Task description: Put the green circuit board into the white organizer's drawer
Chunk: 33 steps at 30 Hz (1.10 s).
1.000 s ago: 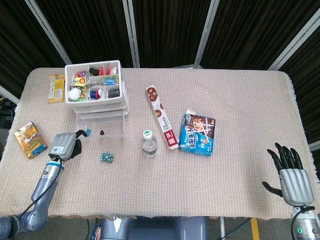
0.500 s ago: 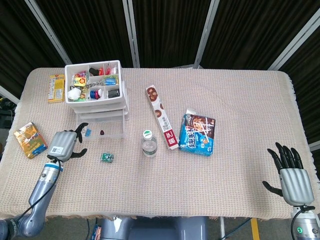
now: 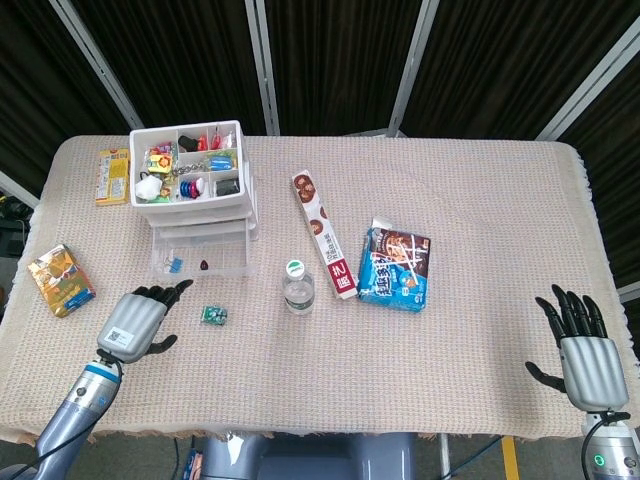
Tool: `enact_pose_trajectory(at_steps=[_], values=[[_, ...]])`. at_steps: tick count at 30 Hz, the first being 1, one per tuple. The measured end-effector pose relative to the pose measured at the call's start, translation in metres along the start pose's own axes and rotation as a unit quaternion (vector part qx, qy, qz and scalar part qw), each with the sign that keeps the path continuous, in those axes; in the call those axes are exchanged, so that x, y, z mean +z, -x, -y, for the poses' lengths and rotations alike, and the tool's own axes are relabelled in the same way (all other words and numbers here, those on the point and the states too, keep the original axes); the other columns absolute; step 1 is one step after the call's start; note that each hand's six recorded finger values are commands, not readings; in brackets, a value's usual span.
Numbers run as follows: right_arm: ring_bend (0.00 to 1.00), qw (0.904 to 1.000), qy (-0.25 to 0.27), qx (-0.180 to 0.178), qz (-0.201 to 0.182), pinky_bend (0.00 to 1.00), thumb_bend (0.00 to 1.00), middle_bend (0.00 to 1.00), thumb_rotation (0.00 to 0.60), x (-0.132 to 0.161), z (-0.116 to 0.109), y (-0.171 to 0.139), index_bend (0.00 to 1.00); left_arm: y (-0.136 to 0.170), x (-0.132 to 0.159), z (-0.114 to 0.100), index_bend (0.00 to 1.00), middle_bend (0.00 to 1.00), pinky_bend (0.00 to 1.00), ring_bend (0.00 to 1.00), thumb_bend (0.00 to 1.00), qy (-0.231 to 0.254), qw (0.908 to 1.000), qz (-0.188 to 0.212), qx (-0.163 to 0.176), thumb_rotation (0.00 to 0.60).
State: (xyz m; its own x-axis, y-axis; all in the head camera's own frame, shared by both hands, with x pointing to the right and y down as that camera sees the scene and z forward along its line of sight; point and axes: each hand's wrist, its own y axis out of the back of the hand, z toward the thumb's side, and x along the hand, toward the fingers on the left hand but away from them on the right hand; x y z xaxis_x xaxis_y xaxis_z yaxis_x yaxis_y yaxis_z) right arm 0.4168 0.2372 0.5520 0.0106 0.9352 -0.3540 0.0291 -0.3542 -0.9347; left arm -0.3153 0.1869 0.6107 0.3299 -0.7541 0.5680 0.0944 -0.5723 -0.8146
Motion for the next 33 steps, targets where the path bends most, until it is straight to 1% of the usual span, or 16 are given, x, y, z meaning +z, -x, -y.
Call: enact_pose_trajectory(at_steps=[2,3,4,7,10,12,16,20,23,33], values=[[0.00,1.0000,0.000,0.000,0.000,0.00,0.02,0.00,0.600,0.000,0.000,0.000,0.14,0.000,0.002,0.007,0.15,0.59,0.47,0.52,0.24,-0.010,0.9998,0.001,-0.015,0.600],[0.00,1.0000,0.000,0.000,0.000,0.00,0.02,0.00,0.600,0.000,0.000,0.000,0.14,-0.001,0.003,0.010,0.17,0.67,0.50,0.59,0.24,-0.013,0.9997,0.001,-0.021,0.600],[0.00,1.0000,0.000,0.001,0.000,0.00,0.02,0.00,0.600,0.000,0.000,0.000,0.14,-0.003,0.004,0.014,0.19,0.73,0.53,0.65,0.24,-0.017,0.9995,0.002,-0.027,0.600],[0.00,1.0000,0.000,0.002,0.001,0.00,0.02,0.00,0.600,0.000,0.001,0.000,0.14,-0.009,0.006,0.022,0.24,0.85,0.60,0.75,0.24,-0.024,0.9990,0.002,-0.037,0.600],[0.00,1.0000,-0.001,0.002,0.001,0.00,0.02,0.00,0.600,0.000,0.000,0.000,0.14,-0.020,0.008,0.032,0.25,0.90,0.65,0.80,0.24,-0.025,0.9985,-0.003,-0.049,0.600],[0.00,1.0000,0.000,0.001,0.002,0.00,0.02,0.00,0.600,-0.001,0.000,0.000,0.14,-0.031,0.010,0.040,0.27,0.93,0.67,0.82,0.25,-0.034,0.9979,-0.007,-0.055,0.600],[0.00,1.0000,0.000,0.001,0.004,0.00,0.02,0.00,0.600,-0.002,0.000,0.000,0.14,-0.049,0.015,0.051,0.36,0.95,0.69,0.84,0.25,-0.057,0.9965,-0.011,-0.060,0.600],[0.00,1.0000,0.001,0.001,0.002,0.00,0.02,0.00,0.600,-0.001,0.000,0.000,0.14,-0.063,0.023,0.061,0.34,0.95,0.70,0.85,0.25,-0.076,0.9945,-0.011,-0.071,0.600],[0.00,1.0000,0.002,0.001,0.002,0.00,0.02,0.00,0.600,-0.001,-0.001,0.000,0.14,-0.071,0.029,0.065,0.33,0.96,0.70,0.85,0.25,-0.086,0.9935,-0.008,-0.073,0.600],[0.00,1.0000,0.005,0.001,0.003,0.00,0.02,0.00,0.600,-0.002,-0.001,0.000,0.14,-0.086,0.041,0.071,0.34,0.96,0.70,0.85,0.26,-0.097,0.9926,-0.010,-0.072,0.600]])
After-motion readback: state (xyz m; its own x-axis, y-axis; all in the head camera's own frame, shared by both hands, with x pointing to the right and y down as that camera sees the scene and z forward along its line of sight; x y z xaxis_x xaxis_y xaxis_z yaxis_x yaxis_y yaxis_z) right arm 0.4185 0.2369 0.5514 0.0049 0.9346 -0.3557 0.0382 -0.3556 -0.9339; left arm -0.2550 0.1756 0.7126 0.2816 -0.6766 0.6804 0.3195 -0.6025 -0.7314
